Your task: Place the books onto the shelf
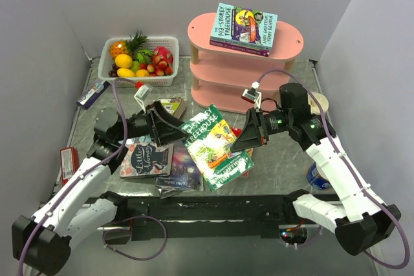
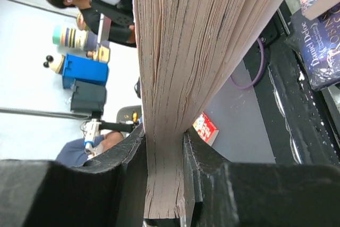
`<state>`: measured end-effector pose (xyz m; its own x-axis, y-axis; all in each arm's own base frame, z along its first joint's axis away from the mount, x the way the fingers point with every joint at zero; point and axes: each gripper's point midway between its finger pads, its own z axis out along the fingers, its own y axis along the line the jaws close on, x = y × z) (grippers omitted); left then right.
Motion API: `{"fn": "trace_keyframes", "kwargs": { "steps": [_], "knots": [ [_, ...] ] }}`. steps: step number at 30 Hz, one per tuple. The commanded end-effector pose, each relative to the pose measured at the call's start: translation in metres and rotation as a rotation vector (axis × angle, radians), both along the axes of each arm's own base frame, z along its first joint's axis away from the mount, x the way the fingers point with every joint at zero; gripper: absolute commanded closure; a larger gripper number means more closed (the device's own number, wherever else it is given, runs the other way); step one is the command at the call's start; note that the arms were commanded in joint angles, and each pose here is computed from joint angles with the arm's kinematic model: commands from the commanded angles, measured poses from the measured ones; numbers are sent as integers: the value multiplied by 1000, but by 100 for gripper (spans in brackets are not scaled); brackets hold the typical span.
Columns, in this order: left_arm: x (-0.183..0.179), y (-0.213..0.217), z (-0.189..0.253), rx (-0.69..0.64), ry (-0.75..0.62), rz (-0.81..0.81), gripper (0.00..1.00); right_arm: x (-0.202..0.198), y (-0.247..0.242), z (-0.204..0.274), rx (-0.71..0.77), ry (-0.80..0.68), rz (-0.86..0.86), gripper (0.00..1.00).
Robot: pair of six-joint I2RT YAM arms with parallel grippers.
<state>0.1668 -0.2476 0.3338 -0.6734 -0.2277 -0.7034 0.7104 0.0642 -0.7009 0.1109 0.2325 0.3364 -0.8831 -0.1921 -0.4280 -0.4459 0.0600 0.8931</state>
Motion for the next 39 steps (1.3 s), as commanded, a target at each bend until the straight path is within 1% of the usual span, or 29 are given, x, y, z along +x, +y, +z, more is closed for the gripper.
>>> {"fn": "trace_keyframes", "kwargs": {
  "steps": [1,3,4,5,7,8,10,11,12,13,15,16,17,19,20,21,23,27,29,30,31,32,33,34,35,36,37,38,39],
  "knots": [
    [-12,-2,23,-60,-84,-108,6,-18,-1,29,66,-113,87,100],
    [-13,-4,22,-73,-53,-141,12,-17,1,28,59,-108,94,100],
    [-15,-4,27,-91,-86,-154,17,-17,2,28,59,-115,95,100],
    [-14,-5,26,-93,-65,-166,27,-17,2,28,55,-111,94,100],
    [-16,-5,28,-95,-75,-187,37,-16,4,27,49,-115,99,100],
    [-16,-6,27,-91,-70,-192,49,-16,4,31,50,-127,100,100],
    [-20,-7,30,-89,-87,-215,64,-15,6,29,33,-127,101,100],
    [-21,-7,31,-89,-90,-221,84,-16,7,32,34,-134,103,100],
    [-24,-8,34,-90,-101,-230,96,-17,7,31,25,-128,101,100],
    [-24,-8,38,-94,-107,-217,99,-10,9,27,-3,-132,69,100],
    [-22,-7,45,-96,-119,-191,99,-2,8,32,-48,-177,7,84],
    [-23,-5,51,-103,-135,-173,99,0,7,33,-72,-188,-19,72],
    [-16,-6,56,-112,-126,-121,99,13,5,39,-107,-244,-104,55],
    [-15,-2,75,-142,-159,-67,99,24,0,52,-132,-314,-219,42],
    [-6,0,84,-169,-156,-9,99,34,-4,62,-144,-363,-301,34],
    [-3,1,96,-187,-156,26,99,41,-8,68,-151,-390,-367,32],
    [3,5,113,-230,-153,79,99,45,-16,93,-100,-452,-475,29],
    [32,17,161,-342,-159,255,99,65,-39,122,-59,-526,-737,26],
    [49,19,175,-371,-154,315,99,64,-47,138,-5,-565,-807,25],
    [50,22,194,-400,-179,334,99,66,-51,143,8,-572,-837,25],
    [69,21,197,-411,-153,384,99,69,-58,147,17,-582,-896,25],
    [70,24,217,-441,-181,398,99,70,-62,152,28,-595,-919,25],
    [78,24,224,-453,-181,418,99,73,-65,156,32,-609,-950,25],
    [97,19,223,-447,-165,438,99,79,-73,159,27,-616,-1006,25],
    [98,20,243,-471,-196,442,99,81,-77,162,30,-628,-1034,25],
    [106,17,247,-473,-194,447,99,83,-81,166,40,-646,-1061,25],
    [126,9,242,-460,-177,453,99,86,-85,167,40,-653,-1089,26],
    [125,9,260,-489,-214,447,99,90,-90,169,36,-664,-1131,26],
    [133,6,263,-490,-215,446,99,93,-93,170,33,-681,-1145,26]
  ]
}}
